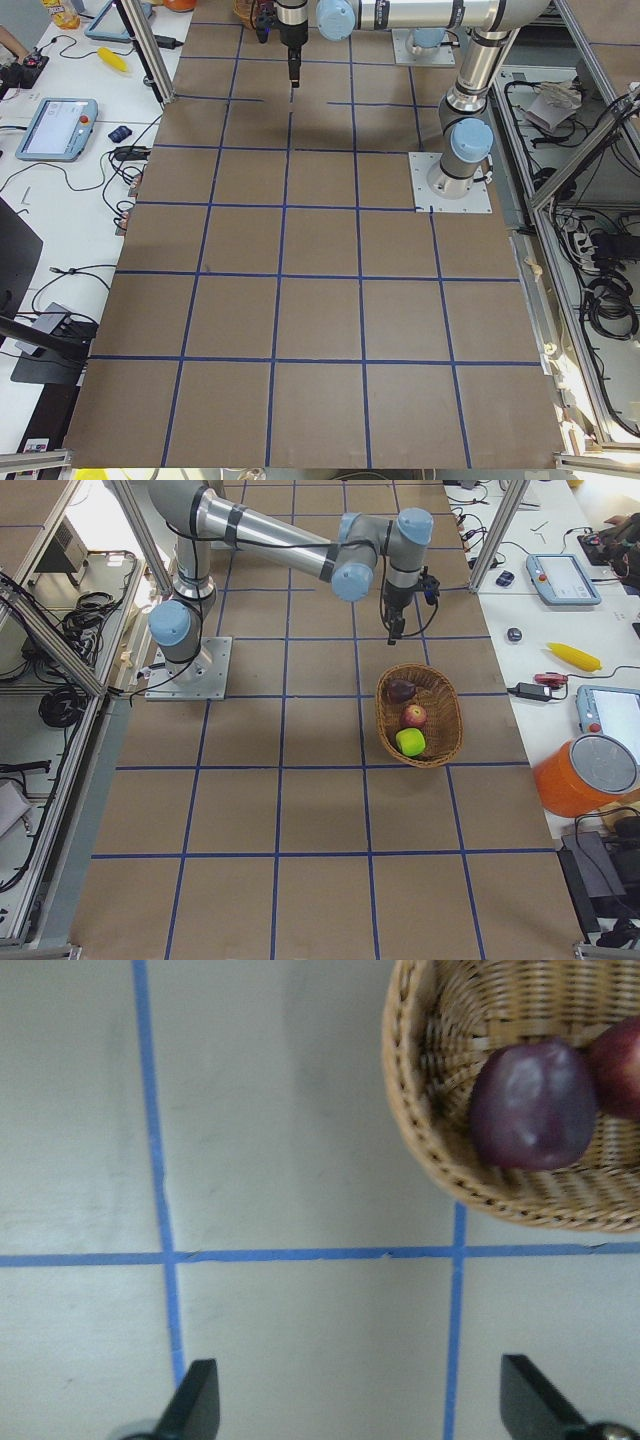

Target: Put all apples into basket

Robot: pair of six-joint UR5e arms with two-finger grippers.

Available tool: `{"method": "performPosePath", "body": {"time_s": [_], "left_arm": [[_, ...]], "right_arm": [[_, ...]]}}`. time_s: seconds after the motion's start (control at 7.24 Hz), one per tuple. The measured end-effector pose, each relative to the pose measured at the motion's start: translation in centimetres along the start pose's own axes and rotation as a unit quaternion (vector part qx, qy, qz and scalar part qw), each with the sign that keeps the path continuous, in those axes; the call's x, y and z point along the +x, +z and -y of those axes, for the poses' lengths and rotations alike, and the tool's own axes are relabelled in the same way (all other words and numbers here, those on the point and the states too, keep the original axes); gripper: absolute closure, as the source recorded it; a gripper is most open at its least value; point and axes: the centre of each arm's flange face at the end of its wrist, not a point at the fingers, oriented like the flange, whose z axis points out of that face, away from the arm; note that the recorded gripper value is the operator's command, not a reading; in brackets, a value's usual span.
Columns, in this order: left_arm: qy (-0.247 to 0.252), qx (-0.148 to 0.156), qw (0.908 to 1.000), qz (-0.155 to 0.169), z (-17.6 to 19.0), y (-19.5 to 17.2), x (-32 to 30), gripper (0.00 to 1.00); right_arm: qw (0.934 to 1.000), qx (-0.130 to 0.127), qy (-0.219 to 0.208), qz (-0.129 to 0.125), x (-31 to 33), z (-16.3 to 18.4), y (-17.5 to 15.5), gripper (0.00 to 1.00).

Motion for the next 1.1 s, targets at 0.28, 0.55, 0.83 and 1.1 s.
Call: {"method": "performPosePath", "body": {"time_s": [0.28, 0.55, 0.83, 1.1], "left_arm": [[0.014, 0.008, 0.9999, 0.001, 0.0, -0.1, -0.1, 0.0], [0.015, 0.016, 0.9998, 0.001, -0.2, -1.1, -0.2, 0.0], [0.012, 0.026, 0.9996, 0.0, -0.9, -2.3, -0.2, 0.0], [0.006, 0.024, 0.9997, -0.003, -1.0, -2.1, -0.2, 0.0]], "right_arm": [[0.9994, -0.018, -0.02, 0.021, -7.9, -4.0, -3.0, 0.0], [0.9981, -0.044, -0.031, 0.031, -10.3, -6.9, -4.6, 0.0], [0.9983, -0.041, -0.029, 0.03, -10.0, -8.1, -5.8, 0.0], [0.9988, -0.034, -0.016, 0.031, -8.8, -8.2, -6.3, 0.0]]}}
